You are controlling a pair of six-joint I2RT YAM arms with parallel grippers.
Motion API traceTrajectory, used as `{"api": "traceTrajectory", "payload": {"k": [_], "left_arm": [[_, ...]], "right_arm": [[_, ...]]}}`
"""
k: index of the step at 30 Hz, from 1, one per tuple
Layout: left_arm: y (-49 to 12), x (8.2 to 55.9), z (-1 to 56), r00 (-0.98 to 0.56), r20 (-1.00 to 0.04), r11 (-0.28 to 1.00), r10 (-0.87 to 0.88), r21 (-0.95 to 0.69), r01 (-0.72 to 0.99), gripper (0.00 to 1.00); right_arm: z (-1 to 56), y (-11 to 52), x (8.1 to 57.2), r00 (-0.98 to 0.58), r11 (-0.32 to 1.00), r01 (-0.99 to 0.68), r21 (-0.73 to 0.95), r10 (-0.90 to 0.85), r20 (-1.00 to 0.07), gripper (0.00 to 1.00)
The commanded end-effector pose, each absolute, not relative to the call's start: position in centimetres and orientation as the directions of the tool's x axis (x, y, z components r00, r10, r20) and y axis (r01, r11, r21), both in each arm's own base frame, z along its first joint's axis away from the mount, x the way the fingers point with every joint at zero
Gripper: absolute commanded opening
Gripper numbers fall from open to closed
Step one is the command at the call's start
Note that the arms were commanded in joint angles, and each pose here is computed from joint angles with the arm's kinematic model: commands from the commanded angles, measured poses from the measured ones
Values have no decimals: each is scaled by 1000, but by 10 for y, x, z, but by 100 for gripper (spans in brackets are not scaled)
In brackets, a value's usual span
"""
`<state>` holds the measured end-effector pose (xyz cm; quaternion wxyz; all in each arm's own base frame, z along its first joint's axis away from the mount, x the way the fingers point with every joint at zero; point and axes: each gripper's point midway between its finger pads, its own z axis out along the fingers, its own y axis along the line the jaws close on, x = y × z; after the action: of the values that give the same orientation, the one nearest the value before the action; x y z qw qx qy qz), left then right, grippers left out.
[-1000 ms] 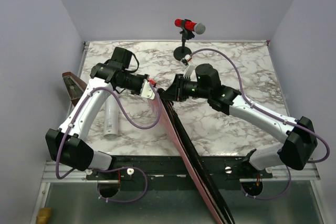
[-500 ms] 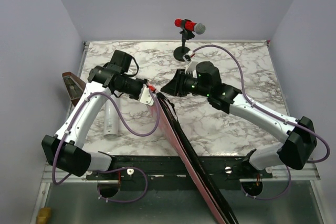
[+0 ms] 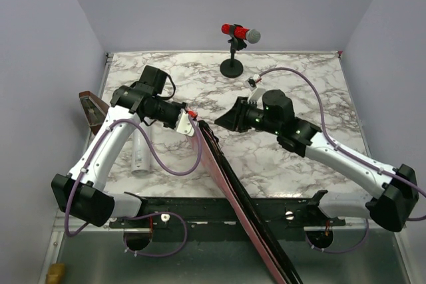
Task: Pack up the badminton gear
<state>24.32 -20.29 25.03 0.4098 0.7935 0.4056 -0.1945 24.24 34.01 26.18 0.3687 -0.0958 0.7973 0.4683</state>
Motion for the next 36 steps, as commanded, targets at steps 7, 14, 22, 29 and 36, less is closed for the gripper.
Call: {"api": "traceTrajectory", "payload": {"k": [7,14,22,29,36], "left_arm": [[-211,232,265,598,-679,-321,425,504,802,0],[-210,246,260,535,-692,-279,485,458,844,0],[-210,274,266,422,-742,-193,521,378,905,0],[-208,293,263,379,-735,-142,562,366,920,0],[-206,291,281,369,-758,-113,537,369,923,0]], "right_arm": [[243,335,204,-793,468,-458,756,170,-585,37],[233,335,190,-797,467,-498,730,84,-598,65],[211,315,171,-788,545,-524,655,-19,-615,100],[209,315,159,-782,548,-541,638,-47,-622,100],[166,329,155,-766,706,-551,445,-216,-605,83]]}}
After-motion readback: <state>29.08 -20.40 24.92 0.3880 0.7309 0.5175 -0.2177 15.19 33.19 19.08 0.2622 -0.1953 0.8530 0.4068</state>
